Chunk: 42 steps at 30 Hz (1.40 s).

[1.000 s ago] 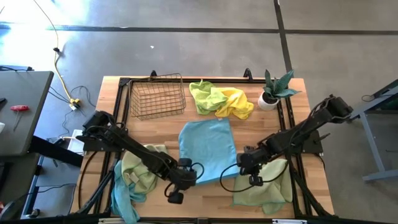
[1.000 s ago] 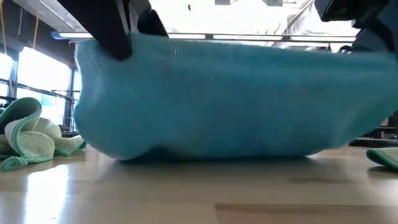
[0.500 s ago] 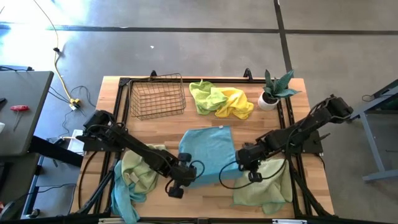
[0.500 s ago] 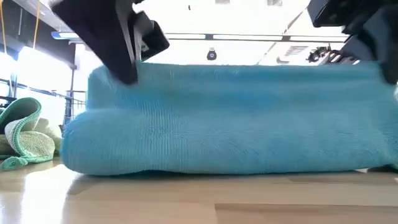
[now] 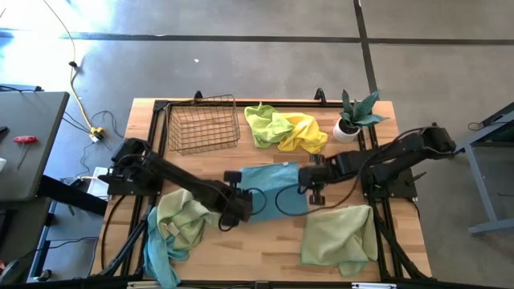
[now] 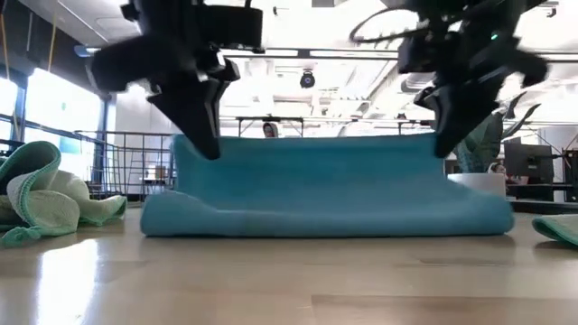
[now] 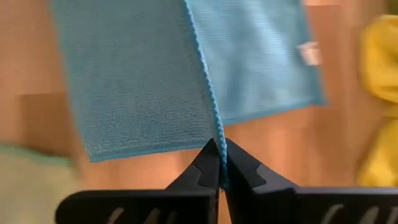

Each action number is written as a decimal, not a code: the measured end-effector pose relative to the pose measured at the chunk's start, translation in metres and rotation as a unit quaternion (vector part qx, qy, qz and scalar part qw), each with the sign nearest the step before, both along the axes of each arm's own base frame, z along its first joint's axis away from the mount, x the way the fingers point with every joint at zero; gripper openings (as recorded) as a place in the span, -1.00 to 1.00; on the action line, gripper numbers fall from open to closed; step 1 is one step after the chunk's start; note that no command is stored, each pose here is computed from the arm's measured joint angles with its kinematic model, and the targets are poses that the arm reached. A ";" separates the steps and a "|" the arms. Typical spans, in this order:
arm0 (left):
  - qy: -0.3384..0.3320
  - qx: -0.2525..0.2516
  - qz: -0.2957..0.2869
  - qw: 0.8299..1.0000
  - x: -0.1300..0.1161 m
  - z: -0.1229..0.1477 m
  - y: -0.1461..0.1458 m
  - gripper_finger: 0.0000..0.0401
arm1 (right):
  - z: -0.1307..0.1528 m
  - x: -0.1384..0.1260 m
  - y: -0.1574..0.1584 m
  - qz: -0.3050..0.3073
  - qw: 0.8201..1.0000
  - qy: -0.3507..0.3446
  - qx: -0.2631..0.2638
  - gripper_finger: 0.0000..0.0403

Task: Fold microfiber towels
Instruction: Fold the right blue towel

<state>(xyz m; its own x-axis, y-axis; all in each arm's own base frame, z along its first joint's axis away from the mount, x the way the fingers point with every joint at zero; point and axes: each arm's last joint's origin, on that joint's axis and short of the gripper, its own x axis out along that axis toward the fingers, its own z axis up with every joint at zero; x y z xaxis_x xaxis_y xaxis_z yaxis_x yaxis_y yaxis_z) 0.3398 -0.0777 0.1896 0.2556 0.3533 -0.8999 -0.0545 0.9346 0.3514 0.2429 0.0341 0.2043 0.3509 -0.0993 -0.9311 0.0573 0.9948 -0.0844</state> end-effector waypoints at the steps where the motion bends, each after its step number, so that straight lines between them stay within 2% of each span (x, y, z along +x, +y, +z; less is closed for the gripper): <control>1: 0.000 0.015 0.001 1.000 0.001 0.000 0.004 -1.00 | 0.000 0.000 -0.005 -0.005 1.000 0.001 -0.008 -1.00; 6: 0.002 0.051 0.010 0.999 0.004 0.001 0.021 -1.00 | -0.001 0.003 -0.028 -0.031 0.999 0.004 -0.034 -1.00; 10: 0.001 0.044 0.030 0.999 0.006 0.001 0.031 -1.00 | -0.009 0.009 -0.039 -0.049 0.998 0.012 -0.038 -1.00; 17: 0.013 0.033 0.047 0.998 0.003 0.000 0.036 -1.00 | -0.026 0.019 -0.050 -0.033 0.998 0.034 -0.051 -1.00; 22: 0.020 0.029 0.054 0.998 0.001 -0.001 0.035 -1.00 | -0.025 0.024 -0.054 -0.020 0.998 0.014 -0.059 -1.00; 32: 0.018 0.036 0.058 0.997 0.002 0.000 0.038 -1.00 | -0.025 0.025 -0.061 -0.035 0.998 0.004 -0.059 -0.98; 36: 0.020 0.037 0.058 0.997 0.001 0.000 0.038 -1.00 | -0.025 0.025 -0.061 -0.026 0.998 0.006 -0.063 -0.86; 42: 0.008 0.077 0.083 0.994 0.000 0.001 0.040 -0.89 | -0.025 0.026 -0.061 -0.023 0.998 0.005 -0.065 -0.46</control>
<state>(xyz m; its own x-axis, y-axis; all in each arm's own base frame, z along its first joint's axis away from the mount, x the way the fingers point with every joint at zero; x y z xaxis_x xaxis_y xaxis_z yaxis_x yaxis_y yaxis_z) 0.3399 -0.0375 0.1903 0.1678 0.5230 -0.8356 -0.1966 0.8484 0.4915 0.2686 -0.0273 0.1796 0.3335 -0.2348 -0.9130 0.1020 0.9718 -0.2127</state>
